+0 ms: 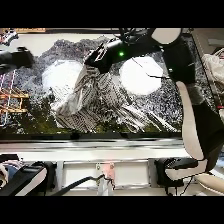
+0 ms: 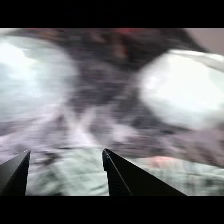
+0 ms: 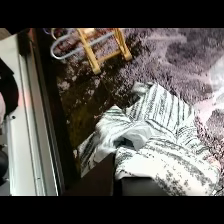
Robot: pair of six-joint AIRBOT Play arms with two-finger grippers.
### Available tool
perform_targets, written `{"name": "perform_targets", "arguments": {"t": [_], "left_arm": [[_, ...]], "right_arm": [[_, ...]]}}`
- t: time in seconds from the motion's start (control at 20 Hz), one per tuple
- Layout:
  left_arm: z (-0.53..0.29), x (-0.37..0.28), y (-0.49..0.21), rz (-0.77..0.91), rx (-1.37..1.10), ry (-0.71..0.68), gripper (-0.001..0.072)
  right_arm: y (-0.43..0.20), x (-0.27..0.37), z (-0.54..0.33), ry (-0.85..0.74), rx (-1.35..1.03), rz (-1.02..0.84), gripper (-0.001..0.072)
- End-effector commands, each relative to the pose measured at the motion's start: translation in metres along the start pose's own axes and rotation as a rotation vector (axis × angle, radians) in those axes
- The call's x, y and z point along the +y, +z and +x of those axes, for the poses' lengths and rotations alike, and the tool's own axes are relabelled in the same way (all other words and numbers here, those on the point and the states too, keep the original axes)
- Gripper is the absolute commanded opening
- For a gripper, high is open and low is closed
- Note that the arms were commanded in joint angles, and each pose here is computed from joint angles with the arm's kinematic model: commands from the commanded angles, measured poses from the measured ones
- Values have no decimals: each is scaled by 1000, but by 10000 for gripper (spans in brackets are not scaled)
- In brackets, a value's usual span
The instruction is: Fold the clothes and pants, and hang the long-sleeved shirts on hangers.
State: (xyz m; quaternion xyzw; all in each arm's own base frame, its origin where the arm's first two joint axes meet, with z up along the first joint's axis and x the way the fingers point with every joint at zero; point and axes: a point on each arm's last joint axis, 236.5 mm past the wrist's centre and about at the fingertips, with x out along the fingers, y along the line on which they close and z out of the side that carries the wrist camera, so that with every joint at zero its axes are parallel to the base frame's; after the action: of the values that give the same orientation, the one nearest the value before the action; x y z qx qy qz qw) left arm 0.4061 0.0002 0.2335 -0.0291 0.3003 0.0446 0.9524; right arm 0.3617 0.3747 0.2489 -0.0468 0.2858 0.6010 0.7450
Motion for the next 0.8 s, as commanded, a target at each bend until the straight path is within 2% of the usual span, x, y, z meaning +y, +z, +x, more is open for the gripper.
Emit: {"name": "perform_targets", "arguments": {"t": [0.0, 0.1, 0.2, 0.25, 0.4, 0.75], "left_arm": [[-23, 89, -20, 33, 92, 295, 409], [-32, 147, -57, -23, 216, 461, 410], [-29, 190, -93, -109, 263, 546, 412], [-21, 202, -108, -122, 283, 548, 413], [13, 227, -152, -27, 438, 456, 413], [76, 278, -180, 119, 585, 514, 395]], "right_arm": [[-9, -18, 16, -14, 13, 33, 24], [-4, -19, 15, -24, -7, 32, 24], [-7, -15, 15, -13, 8, 14, 24], [-12, -13, 15, -1, 30, -2, 23], [-24, -3, 15, 36, 80, -45, 24], [-25, -3, 15, 39, 86, -92, 28]]}}
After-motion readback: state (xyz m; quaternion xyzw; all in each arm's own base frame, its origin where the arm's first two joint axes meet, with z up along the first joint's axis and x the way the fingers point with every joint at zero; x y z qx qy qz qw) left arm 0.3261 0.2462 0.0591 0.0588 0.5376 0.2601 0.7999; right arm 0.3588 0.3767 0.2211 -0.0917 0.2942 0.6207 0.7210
